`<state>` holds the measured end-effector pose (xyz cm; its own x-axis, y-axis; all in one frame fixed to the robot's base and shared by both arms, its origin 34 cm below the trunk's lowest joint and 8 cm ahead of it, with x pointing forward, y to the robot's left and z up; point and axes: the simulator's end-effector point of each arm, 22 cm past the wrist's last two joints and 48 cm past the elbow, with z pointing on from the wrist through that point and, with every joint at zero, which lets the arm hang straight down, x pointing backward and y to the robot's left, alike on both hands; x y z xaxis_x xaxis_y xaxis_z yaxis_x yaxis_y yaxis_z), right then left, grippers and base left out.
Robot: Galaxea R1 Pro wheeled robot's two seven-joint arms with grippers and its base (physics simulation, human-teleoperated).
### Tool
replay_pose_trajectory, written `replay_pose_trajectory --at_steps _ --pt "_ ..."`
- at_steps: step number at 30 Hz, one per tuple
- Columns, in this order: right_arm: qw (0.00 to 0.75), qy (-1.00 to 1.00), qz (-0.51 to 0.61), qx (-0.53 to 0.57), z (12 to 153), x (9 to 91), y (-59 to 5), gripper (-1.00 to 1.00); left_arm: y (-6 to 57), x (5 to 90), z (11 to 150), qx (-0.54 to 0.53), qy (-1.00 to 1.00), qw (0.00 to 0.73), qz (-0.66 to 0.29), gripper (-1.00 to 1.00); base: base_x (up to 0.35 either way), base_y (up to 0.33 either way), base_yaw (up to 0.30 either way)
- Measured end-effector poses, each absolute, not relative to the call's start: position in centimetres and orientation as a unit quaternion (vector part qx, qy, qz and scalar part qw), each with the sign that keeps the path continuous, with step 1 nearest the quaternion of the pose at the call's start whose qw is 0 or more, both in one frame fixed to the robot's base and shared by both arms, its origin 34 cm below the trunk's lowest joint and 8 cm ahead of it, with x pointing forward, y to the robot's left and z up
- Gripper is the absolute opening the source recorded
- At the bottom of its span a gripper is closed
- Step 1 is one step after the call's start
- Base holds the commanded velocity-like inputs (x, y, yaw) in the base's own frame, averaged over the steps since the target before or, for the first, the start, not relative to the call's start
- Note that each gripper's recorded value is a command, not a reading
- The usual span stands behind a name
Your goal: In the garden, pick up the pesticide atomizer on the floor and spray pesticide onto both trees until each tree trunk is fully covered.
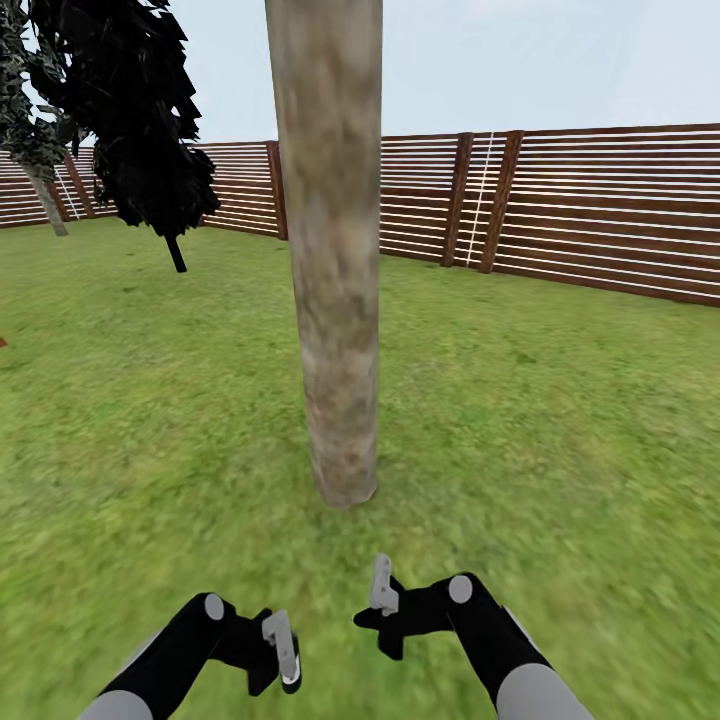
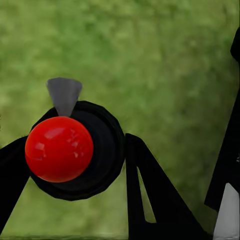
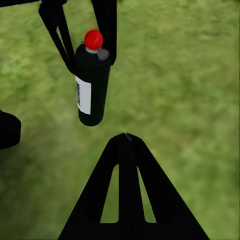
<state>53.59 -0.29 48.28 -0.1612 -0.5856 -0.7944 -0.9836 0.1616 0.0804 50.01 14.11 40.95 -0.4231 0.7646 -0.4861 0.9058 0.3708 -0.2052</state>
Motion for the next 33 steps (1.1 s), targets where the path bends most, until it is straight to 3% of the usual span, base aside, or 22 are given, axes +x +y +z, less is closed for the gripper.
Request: replay_pose_trajectory --at_steps 33 --pt "0.312 0.682 0.315 -0.582 48.4 53.2 0.6 -1.0 7.6 49.5 42.3 0.526 0.789 0.178 -0.265 -1.0 0.0 0.0 0.0"
